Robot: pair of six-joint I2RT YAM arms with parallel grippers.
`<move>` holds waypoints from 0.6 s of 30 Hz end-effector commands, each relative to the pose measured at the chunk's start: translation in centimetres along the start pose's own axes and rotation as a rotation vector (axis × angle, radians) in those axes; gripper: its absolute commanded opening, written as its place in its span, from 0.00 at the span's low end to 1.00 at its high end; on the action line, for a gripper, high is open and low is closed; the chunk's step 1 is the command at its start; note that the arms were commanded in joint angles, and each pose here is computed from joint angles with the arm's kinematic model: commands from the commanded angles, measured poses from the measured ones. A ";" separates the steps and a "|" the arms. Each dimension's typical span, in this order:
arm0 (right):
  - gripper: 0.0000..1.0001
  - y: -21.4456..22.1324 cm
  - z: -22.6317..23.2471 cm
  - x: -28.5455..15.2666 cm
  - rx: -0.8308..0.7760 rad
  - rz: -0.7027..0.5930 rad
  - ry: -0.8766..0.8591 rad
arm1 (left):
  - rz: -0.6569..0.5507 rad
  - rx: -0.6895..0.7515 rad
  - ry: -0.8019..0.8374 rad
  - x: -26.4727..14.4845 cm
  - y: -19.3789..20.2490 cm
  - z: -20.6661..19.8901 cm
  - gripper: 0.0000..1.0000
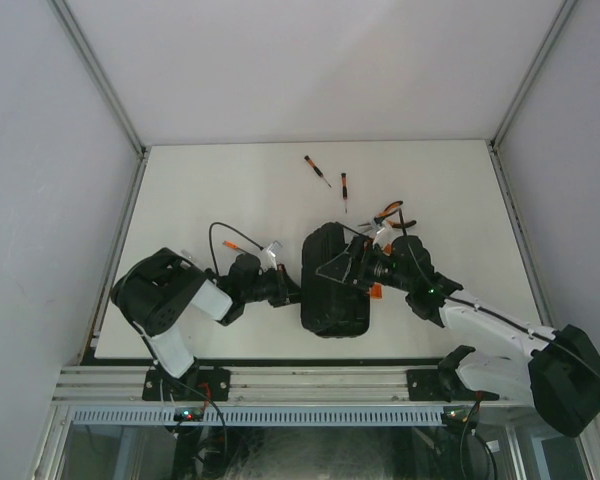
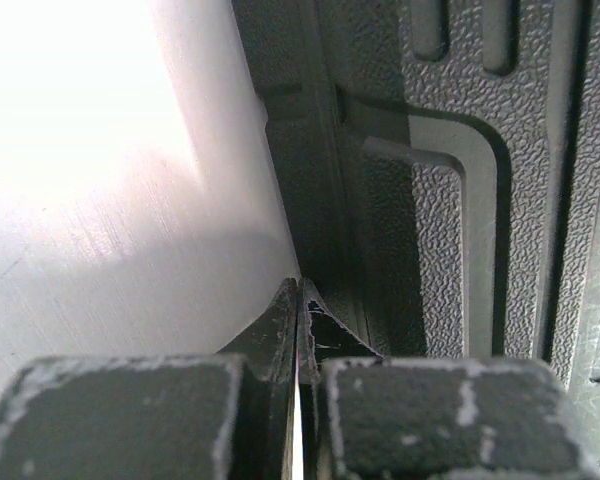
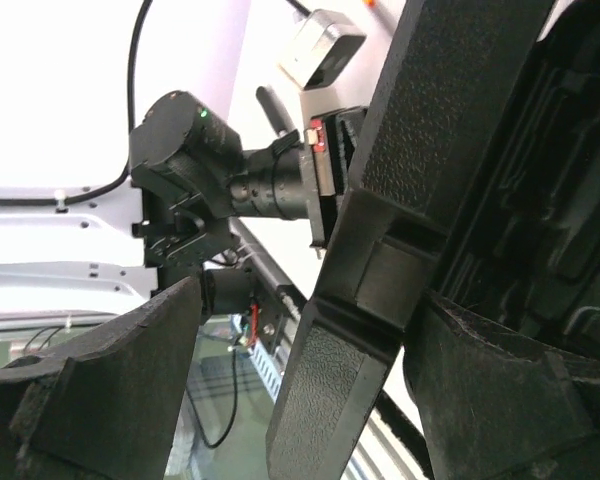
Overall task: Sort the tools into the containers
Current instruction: Open the storage box at the center of the board.
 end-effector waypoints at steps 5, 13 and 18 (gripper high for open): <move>0.79 -3.6 -1.1 -2.7 -0.181 -0.142 0.183 | -0.032 0.036 0.067 0.5 -1.4 -1.9 0.00; 0.80 -5.4 -5.9 -5.5 -0.178 -0.206 0.397 | -0.035 0.039 0.063 0.3 -1.4 -2.0 0.00; 0.81 -5.3 -8.2 -5.4 -0.115 -0.191 0.401 | -0.032 0.047 0.053 0.3 -1.4 -1.9 0.00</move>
Point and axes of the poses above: each gripper's point midway between its finger pads, its own x axis out along the fingers, its own z axis along the line the jaws close on, y = z × x, the point moved 1 cm from there along -x, back along the fingers, and after that the axes turned 2 degrees about x, right-handed, at the moved point
